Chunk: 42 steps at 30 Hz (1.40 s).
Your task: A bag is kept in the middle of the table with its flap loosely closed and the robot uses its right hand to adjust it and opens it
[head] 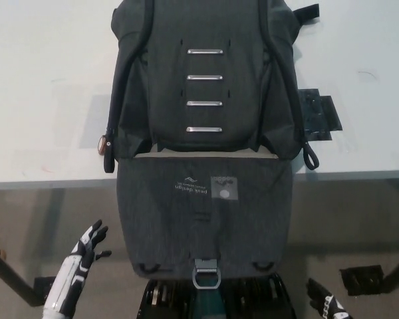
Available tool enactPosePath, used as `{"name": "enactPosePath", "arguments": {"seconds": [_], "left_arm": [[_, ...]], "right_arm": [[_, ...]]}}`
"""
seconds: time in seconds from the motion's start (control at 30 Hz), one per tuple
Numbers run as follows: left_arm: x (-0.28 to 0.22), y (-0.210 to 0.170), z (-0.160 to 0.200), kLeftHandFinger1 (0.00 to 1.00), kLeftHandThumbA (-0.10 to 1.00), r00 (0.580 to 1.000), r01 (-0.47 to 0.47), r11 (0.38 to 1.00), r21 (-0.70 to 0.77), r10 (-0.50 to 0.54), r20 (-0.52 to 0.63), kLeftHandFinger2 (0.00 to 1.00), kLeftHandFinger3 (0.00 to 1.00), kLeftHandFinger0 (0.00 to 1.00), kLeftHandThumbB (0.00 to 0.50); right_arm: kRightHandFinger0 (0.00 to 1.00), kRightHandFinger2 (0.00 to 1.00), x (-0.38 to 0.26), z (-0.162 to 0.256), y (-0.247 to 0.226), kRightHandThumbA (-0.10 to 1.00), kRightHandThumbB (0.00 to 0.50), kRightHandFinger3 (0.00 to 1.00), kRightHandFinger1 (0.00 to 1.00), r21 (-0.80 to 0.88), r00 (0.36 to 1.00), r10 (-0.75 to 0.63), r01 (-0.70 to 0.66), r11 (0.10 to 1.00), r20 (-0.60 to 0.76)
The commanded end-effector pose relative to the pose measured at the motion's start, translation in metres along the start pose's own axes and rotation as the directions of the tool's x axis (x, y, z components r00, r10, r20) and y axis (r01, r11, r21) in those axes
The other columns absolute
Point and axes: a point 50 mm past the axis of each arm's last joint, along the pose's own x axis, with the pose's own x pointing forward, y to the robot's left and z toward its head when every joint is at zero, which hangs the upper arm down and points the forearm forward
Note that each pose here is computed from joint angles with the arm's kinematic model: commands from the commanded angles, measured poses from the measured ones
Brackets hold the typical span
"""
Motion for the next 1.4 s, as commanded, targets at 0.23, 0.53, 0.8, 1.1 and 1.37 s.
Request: {"name": "enactPosePath", "arguments": {"seconds": [0.23, 0.53, 0.8, 1.1, 1.37], "left_arm": [[-0.028, 0.019, -0.012, 1.00, 1.00, 0.997, -0.072, 0.997, 0.007, 0.073, -0.030, 1.00, 1.00, 0.87, 0.500], [-0.023, 0.017, -0.012, 0.99, 1.00, 0.997, -0.079, 0.997, 0.002, 0.079, -0.026, 1.00, 1.00, 0.85, 0.500], [-0.025, 0.016, -0.014, 0.98, 1.00, 0.995, -0.089, 0.996, -0.003, 0.089, -0.035, 1.00, 1.00, 0.85, 0.500], [-0.024, 0.021, -0.016, 0.97, 1.00, 0.994, -0.096, 0.995, 0.006, 0.096, -0.045, 0.98, 1.00, 0.84, 0.500], [-0.047, 0.016, -0.022, 0.95, 1.00, 0.992, -0.091, 0.996, -0.011, 0.090, -0.086, 0.96, 1.00, 0.86, 0.500]], "right_arm": [[1.00, 1.00, 0.003, 0.025, -0.012, 1.00, 0.260, 1.00, 1.00, 0.174, 0.963, -0.145, 0.107, 0.979, 0.226], [1.00, 1.00, 0.019, 0.026, -0.017, 1.00, 0.241, 1.00, 1.00, 0.140, 0.961, -0.134, 0.102, 0.985, 0.244], [1.00, 1.00, 0.021, 0.024, -0.019, 1.00, 0.237, 1.00, 1.00, 0.123, 0.959, -0.130, 0.101, 0.987, 0.250], [1.00, 1.00, 0.032, 0.025, -0.017, 1.00, 0.252, 1.00, 1.00, 0.121, 0.962, -0.104, 0.076, 0.990, 0.251], [1.00, 1.00, 0.020, 0.019, -0.015, 0.99, 0.247, 1.00, 1.00, 0.129, 0.973, -0.084, 0.056, 0.990, 0.217]]}}
